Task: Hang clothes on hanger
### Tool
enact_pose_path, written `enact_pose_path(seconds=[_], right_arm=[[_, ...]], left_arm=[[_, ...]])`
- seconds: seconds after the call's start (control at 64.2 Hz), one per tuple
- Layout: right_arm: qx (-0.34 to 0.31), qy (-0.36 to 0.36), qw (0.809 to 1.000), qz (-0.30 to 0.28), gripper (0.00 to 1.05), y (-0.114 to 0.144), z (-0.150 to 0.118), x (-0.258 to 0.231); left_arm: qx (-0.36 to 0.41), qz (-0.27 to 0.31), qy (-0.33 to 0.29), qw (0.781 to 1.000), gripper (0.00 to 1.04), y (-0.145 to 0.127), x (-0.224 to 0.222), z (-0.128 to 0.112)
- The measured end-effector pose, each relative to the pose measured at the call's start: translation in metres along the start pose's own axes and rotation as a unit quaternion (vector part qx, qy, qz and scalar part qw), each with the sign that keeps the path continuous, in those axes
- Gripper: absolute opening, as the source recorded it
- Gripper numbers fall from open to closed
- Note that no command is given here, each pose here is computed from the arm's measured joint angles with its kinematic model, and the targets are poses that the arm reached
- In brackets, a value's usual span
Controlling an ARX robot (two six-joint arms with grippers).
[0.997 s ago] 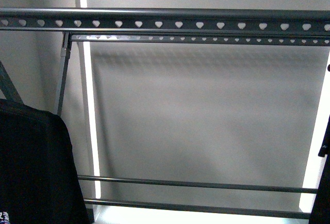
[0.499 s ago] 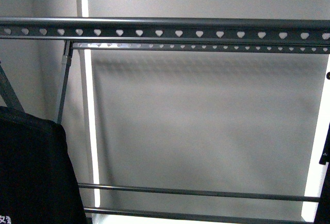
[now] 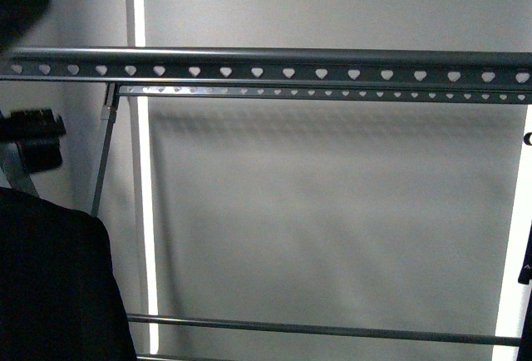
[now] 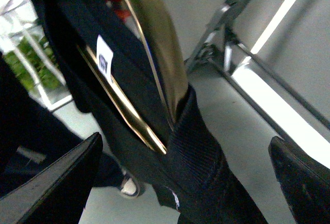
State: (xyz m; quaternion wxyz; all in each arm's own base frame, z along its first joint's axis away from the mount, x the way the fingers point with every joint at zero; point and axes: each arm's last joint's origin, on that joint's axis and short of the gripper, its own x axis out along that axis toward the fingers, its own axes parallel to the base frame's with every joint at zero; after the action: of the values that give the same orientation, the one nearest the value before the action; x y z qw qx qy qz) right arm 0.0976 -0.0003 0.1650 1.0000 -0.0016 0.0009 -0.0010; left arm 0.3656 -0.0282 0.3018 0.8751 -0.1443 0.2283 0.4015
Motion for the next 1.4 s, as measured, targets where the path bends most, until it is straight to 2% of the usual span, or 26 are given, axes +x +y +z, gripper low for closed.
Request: enact_pose_path(seconds=[0.078,0.14,0.28,0.452,0.592,0.67,0.748,0.81,0.919,0.997,1.122,1.215,1.278,1.293,1.34,1.356,1.387,1.402], right_arm=[[0.000,0.000,1.000,0.000,0.97,0.000,0.000,0.000],[0.000,0.000,1.000,0.000,0.97,0.000,0.000,0.000],[0.000,0.000,1.000,0.000,0.97,0.000,0.000,0.000],[0.000,0.000,1.000,0.000,0.97,0.000,0.000,0.000],[0.000,0.000,1.000,0.000,0.97,0.000,0.000,0.000],[0.000,0.000,1.000,0.000,0.97,0.000,0.000,0.000],[0.000,0.000,1.000,0.000,0.97,0.000,0.000,0.000],[0.000,0.000,1.000,0.000,0.97,0.000,0.000,0.000],[0.000,0.000,1.000,0.000,0.97,0.000,0.000,0.000],[0.000,0.000,1.000,0.000,0.97,0.000,0.000,0.000],[0.000,0.000,1.000,0.000,0.97,0.000,0.000,0.000],[0.000,0.000,1.000,0.000,0.97,0.000,0.000,0.000],[0.000,0.000,1.000,0.000,0.97,0.000,0.000,0.000],[0.000,0.000,1.000,0.000,0.97,0.000,0.000,0.000],[0.000,0.000,1.000,0.000,0.97,0.000,0.000,0.000],[0.000,0.000,1.000,0.000,0.97,0.000,0.000,0.000],[0.000,0.000,1.000,0.000,0.97,0.000,0.000,0.000],[0.000,0.000,1.000,0.000,0.97,0.000,0.000,0.000]], left_arm=[[-0.022,0.027,0.008,0.999,0.98,-0.021,0.003,-0.006],[-0.058,0.004,-0.003,0.998,0.98,-0.045,-0.002,-0.003],[-0.069,-0.001,0.008,0.998,0.98,-0.064,0.001,-0.007],[-0.052,0.061,0.074,0.994,0.68,-0.062,0.036,-0.033],[-0.061,0.067,0.078,0.993,0.45,-0.054,0.055,-0.041],[-0.066,0.036,0.055,0.996,0.31,-0.049,0.056,-0.041],[-0.082,0.005,0.023,0.996,0.23,-0.044,0.049,-0.038],[-0.108,-0.050,-0.015,0.993,0.16,-0.038,0.038,-0.030],[-0.119,-0.138,-0.051,0.982,0.07,-0.023,0.015,-0.016],[-0.107,-0.189,-0.062,0.974,0.06,-0.014,-0.001,-0.009],[-0.048,-0.302,-0.067,0.950,0.06,0.003,-0.028,-0.010],[0.032,-0.388,-0.054,0.919,0.06,0.016,-0.043,-0.019],[0.095,-0.450,-0.061,0.886,0.05,0.026,-0.054,-0.027],[0.124,-0.474,-0.064,0.869,0.05,0.030,-0.058,-0.029],[0.154,-0.508,-0.061,0.845,0.05,0.037,-0.063,-0.033],[0.175,-0.530,-0.063,0.828,0.05,0.041,-0.067,-0.035],[0.187,-0.553,-0.064,0.809,0.05,0.046,-0.070,-0.037],[0.201,-0.575,-0.069,0.790,0.05,0.051,-0.072,-0.039]])
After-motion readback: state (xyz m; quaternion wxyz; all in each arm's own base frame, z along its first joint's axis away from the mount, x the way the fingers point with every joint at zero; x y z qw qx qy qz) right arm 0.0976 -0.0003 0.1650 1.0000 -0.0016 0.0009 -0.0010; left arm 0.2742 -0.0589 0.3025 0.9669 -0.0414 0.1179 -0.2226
